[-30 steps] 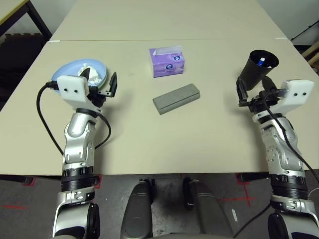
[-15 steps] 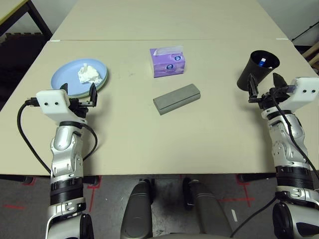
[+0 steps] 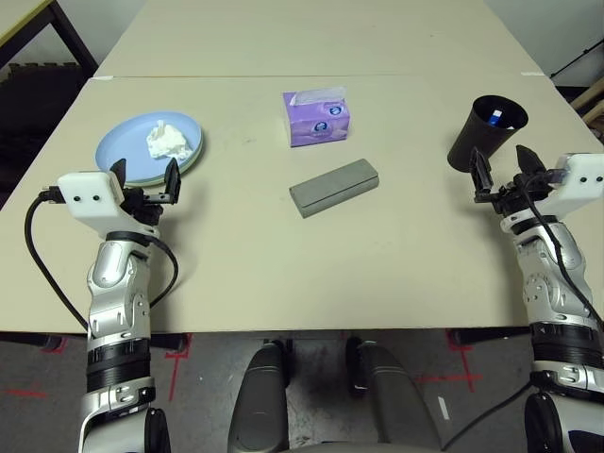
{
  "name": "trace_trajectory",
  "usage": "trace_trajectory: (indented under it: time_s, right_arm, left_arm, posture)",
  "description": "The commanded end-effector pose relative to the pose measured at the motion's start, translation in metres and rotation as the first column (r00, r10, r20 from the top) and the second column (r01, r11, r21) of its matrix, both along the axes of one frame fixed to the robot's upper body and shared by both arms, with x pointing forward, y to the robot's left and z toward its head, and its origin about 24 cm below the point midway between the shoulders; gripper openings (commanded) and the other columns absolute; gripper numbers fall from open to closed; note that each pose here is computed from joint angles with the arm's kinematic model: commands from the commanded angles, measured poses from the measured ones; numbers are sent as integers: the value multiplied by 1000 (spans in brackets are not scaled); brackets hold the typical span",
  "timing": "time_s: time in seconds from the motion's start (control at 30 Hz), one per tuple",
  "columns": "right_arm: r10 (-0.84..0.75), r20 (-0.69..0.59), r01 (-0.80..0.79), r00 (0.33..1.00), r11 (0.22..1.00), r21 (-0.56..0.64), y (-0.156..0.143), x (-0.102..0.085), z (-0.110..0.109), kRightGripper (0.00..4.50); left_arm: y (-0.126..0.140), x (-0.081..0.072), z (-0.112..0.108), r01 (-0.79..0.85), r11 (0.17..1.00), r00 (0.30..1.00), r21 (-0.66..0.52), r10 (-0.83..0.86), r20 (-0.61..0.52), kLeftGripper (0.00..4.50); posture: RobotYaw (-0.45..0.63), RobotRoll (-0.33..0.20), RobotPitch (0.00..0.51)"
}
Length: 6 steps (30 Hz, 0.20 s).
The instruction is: Organize and tidy the items on the table.
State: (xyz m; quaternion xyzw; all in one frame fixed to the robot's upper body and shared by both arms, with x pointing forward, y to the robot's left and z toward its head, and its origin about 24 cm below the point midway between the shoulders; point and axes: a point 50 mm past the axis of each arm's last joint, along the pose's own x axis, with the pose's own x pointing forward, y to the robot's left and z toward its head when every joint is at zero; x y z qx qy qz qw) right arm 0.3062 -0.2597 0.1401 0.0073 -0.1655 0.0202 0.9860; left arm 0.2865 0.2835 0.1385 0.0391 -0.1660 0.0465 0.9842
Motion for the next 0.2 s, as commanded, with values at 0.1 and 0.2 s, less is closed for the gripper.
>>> trace_trajectory:
  time_s: [0.1, 0.2]
  right_arm:
    - [-10, -13, 10, 1000, 1000, 13, -4, -3, -2, 4479]
    - [-8, -15, 8, 1000, 1000, 15, -3, -3, -2, 4479]
  left_arm:
    - [7, -3, -6, -13, 1000, 999, -8, 13, -30, 4500]
    - [8, -3, -7, -13, 1000, 999, -9, 13, -32, 4500]
  posture:
    - [110, 0, 177]
    - [112, 0, 176]
